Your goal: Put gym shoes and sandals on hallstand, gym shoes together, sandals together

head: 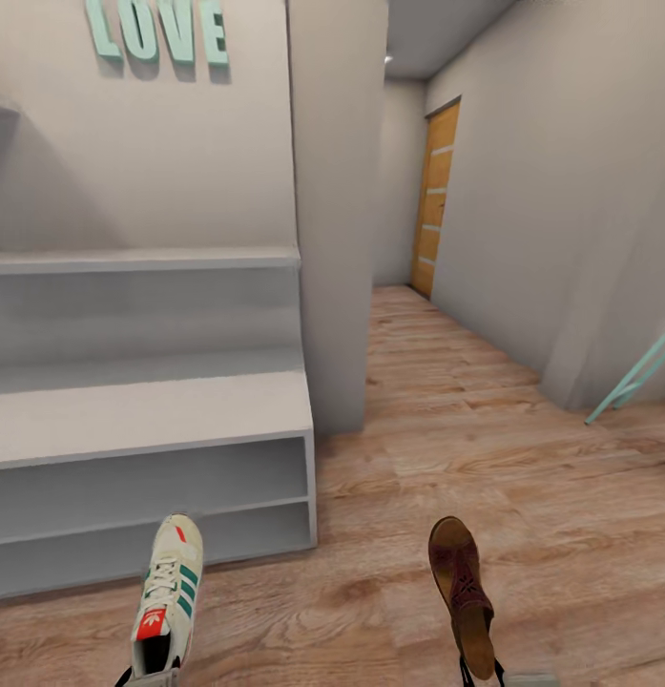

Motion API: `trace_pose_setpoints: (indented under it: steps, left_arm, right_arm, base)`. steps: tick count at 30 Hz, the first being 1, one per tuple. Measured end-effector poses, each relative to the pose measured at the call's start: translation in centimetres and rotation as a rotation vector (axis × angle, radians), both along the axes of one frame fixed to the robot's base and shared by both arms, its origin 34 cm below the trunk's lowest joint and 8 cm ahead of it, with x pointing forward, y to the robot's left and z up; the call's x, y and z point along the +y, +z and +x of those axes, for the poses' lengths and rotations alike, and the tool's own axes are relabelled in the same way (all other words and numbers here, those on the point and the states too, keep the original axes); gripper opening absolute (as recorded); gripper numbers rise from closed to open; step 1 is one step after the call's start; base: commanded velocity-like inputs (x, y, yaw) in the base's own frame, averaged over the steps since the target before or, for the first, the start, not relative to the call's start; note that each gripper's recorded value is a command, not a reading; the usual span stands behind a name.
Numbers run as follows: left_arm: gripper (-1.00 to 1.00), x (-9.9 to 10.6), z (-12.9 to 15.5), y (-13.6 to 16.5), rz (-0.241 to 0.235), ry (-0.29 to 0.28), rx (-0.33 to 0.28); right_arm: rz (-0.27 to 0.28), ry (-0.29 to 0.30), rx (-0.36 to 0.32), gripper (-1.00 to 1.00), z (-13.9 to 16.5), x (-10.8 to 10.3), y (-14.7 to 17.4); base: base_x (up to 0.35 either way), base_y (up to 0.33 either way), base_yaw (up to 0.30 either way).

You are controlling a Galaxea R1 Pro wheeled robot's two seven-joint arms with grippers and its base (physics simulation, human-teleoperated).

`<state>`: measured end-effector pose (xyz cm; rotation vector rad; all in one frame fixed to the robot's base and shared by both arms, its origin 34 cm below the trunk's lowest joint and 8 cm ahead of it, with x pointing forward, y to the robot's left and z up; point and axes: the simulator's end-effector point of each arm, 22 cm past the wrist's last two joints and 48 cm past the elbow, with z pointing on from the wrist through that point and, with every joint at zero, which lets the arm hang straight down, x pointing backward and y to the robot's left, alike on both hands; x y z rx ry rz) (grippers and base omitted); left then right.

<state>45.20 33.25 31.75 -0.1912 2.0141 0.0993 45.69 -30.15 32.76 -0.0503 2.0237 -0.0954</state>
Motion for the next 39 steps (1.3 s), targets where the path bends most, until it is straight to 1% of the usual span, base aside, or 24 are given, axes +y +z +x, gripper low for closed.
trace_pose_setpoints:
  steps: [8, 16, 23, 27, 29, 32, 33, 34, 35, 36, 37, 39]
  left_arm:
    - [-1.0, 0.0, 0.0, 0.0, 0.0, 0.002, 0.0]
    - [-1.0, 0.0, 0.0, 0.0, 0.0, -0.001, -0.001]
    - [-1.0, -0.3, 0.2, 0.1, -0.002, -0.011, -0.004]
    - [-1.0, -0.5, 0.1, -0.1, -0.004, -0.015, 0.006]
    - [-1.0, -0.7, 0.1, -0.3, -0.009, -0.017, 0.018]
    - [-1.0, -0.9, 0.0, -1.1, -0.023, -0.016, 0.058]
    - [-1.0, -1.0, -0.2, -1.7, -0.034, -0.016, 0.092]
    - [-1.0, -1.2, -0.2, -2.0, -0.042, -0.015, 0.111]
    - [-1.0, -1.4, 0.2, -2.4, -0.058, -0.017, 0.145]
    - [-1.0, -1.5, 0.6, -2.5, -0.067, -0.015, 0.16]
    - [-1.0, -1.8, 1.6, -2.5, -0.083, -0.017, 0.185]
    - [-1.0, -1.9, 2.9, -2.4, -0.098, -0.016, 0.206]
  right_arm:
    - [0.0, 0.001, -0.002, -1.0, 0.0, 0.0, 0.1]
    - [-0.001, -0.001, -0.002, -1.0, 0.0, -0.1, 0.1]
    - [0.0, -0.002, -0.005, -1.0, 0.1, -0.1, 0.2]
    - [-0.001, -0.003, -0.006, -1.0, 0.1, -0.1, 0.2]
    - [-0.001, -0.004, -0.006, -1.0, 0.1, -0.2, 0.2]
    - [-0.004, -0.006, -0.007, -1.0, 0.1, -0.4, 0.3]
    - [-0.006, -0.006, -0.008, -1.0, 0.2, -0.6, 0.3]
    - [-0.008, -0.006, -0.008, -1.0, 0.2, -0.7, 0.3]
    - [-0.01, -0.007, -0.01, -1.0, 0.2, -0.8, 0.4]
    - [-0.012, -0.008, -0.011, -1.0, 0.3, -0.9, 0.5]
    - [-0.014, -0.012, -0.018, -1.0, 0.5, -1.2, 0.7]
    - [-0.017, -0.022, -0.03, -1.0, 0.8, -1.7, 1.2]
  base:
    - [-0.25, 0.153, 0.0]
    - [-0.03, 0.023, 0.004]
    - [-0.002, 0.002, 0.159]
    - [0.0, 0.0, 0.08]
    - [0.0, 0.0, 0.03]
    - [0.0, 0.0, 0.015]
    - [0.0, 0.0, 0.008]
    - [0.0, 0.0, 0.005]
    - [0.0, 0.0, 0.004]
    - [0.0, 0.0, 0.003]
    - [0.0, 0.0, 0.002]
    - [0.0, 0.0, 0.001]
